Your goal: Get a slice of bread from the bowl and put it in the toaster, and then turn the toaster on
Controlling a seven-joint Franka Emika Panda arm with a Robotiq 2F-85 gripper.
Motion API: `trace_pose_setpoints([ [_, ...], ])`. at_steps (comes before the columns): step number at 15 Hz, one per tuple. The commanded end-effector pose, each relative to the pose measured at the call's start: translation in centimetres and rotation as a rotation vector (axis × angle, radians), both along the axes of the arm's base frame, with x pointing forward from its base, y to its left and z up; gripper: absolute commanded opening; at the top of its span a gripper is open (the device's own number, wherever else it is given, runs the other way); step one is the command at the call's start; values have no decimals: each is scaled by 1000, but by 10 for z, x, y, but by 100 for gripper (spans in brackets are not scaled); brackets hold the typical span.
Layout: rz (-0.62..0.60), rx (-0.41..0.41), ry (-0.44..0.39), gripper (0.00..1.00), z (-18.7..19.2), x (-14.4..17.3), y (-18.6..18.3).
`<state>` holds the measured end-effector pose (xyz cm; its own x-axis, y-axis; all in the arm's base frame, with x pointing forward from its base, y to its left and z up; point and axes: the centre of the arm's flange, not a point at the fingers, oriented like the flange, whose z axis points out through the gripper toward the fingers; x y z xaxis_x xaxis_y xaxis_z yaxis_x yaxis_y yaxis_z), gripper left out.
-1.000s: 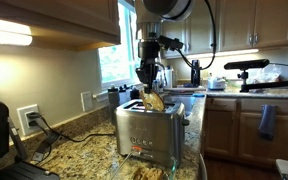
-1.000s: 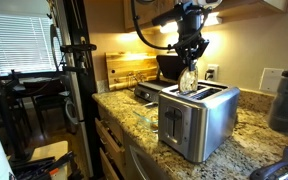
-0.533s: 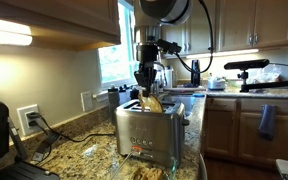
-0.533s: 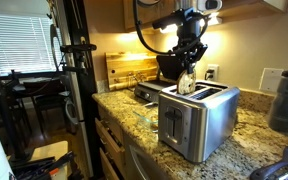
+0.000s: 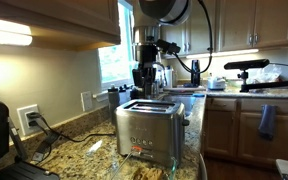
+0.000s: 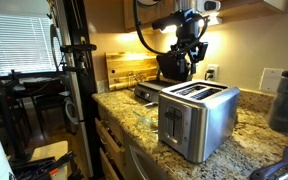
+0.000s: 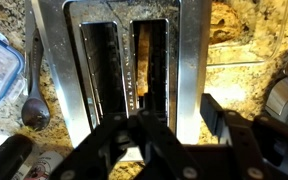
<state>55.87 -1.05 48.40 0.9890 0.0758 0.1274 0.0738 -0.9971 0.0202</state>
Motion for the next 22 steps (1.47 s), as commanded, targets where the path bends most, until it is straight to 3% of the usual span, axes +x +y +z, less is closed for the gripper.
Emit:
trace_pose_setpoints([
  [1, 21, 8, 0, 83, 3, -9, 0],
  [3, 29, 1, 22, 96, 10, -14, 1],
  [4, 14, -2, 7, 77, 1, -1, 0],
  [7, 16, -2, 10, 95, 3, -3, 1],
  [15, 17, -2, 11, 99, 3, -3, 1],
  [22, -3, -18, -37, 100, 39, -26, -22],
])
